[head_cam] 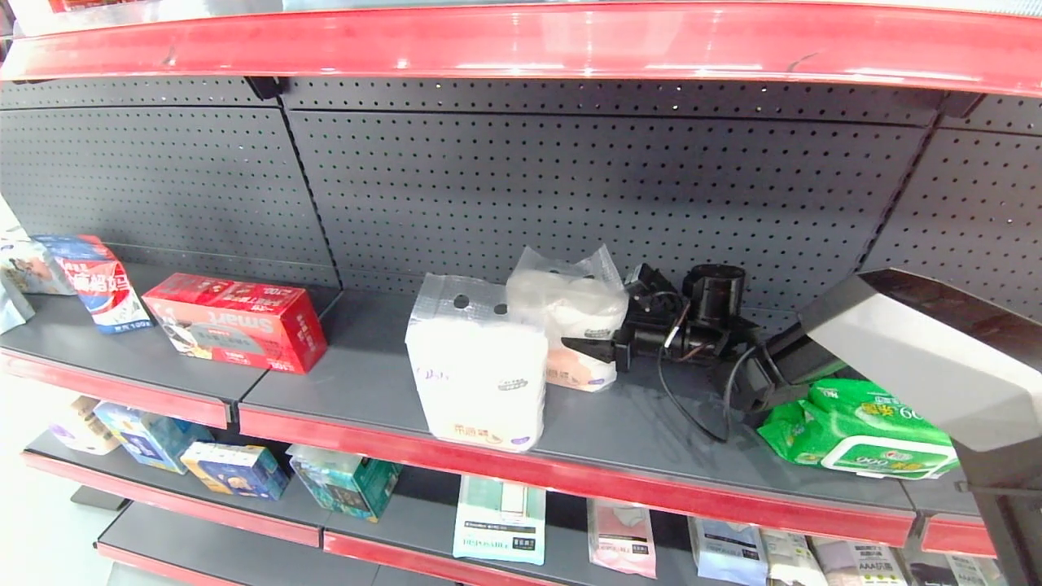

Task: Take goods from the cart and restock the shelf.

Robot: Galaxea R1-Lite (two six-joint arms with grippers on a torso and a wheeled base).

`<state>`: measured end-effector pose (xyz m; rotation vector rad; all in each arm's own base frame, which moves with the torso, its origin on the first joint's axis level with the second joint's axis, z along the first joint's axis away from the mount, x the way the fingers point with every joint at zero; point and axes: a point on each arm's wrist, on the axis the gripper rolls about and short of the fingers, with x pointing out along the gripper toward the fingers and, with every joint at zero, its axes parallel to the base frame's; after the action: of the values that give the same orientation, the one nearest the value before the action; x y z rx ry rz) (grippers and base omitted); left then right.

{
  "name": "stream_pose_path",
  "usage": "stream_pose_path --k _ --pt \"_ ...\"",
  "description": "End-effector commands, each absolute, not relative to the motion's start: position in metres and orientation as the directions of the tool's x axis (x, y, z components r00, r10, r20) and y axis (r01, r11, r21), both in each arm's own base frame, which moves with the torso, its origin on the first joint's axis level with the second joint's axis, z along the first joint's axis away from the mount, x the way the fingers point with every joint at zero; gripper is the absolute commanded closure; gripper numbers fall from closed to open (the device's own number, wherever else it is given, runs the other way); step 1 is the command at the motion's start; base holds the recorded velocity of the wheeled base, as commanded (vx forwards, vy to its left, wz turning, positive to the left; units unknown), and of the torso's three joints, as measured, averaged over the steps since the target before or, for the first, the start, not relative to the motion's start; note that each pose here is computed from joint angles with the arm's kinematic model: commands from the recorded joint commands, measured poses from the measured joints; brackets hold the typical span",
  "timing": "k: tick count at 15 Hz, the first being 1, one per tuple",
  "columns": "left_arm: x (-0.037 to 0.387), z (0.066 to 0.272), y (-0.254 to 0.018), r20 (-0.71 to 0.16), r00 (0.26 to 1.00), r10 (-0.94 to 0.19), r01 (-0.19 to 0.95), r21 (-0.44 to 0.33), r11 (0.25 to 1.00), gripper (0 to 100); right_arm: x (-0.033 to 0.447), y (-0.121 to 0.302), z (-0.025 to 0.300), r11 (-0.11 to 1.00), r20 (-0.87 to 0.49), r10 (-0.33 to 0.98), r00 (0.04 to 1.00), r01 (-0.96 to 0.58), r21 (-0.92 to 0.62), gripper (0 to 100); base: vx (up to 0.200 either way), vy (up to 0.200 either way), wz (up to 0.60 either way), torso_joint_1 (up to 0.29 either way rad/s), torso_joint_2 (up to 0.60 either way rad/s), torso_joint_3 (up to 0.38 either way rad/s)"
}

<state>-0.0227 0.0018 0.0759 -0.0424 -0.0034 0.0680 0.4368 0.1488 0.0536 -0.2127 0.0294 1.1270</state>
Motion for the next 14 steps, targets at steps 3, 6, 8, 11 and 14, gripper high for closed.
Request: stream_pose_path --k 3,6,8,11,14 --pt "-0.023 0.076 0.002 0.003 0.998 0.067 -0.067 -0.043 0.997 0 0.439 0.154 0.054 0.403 -0.122 0.897 0.424 -0.9 -0.164 100 0.0 0.0 0.0 0.0 0.0 0.0" --pt "-0.023 0.076 0.002 0.003 0.998 0.069 -0.069 -0.043 0.997 0 0.438 0.16 0.055 0.393 -0.119 0.903 0.413 -0.905 -0.166 100 0.0 0.0 0.0 0.0 0.0 0.0" --pt "-0.023 0.076 0.002 0.003 0.998 0.067 -0.067 -0.043 0.997 0 0.437 0.166 0.057 0.382 -0.112 0.908 0.404 -0.908 -0.174 100 0.0 0.0 0.0 0.0 0.0 0.0" --pt "-0.023 0.076 0.002 0.003 0.998 0.067 -0.067 -0.043 0.997 0 0.436 0.168 0.057 0.379 -0.112 0.909 0.401 -0.909 -0.175 100 0.0 0.0 0.0 0.0 0.0 0.0" --pt "-0.023 0.076 0.002 0.003 0.998 0.069 -0.069 -0.043 0.997 0 0.436 0.166 0.057 0.384 -0.115 0.907 0.406 -0.907 -0.175 100 0.0 0.0 0.0 0.0 0.0 0.0"
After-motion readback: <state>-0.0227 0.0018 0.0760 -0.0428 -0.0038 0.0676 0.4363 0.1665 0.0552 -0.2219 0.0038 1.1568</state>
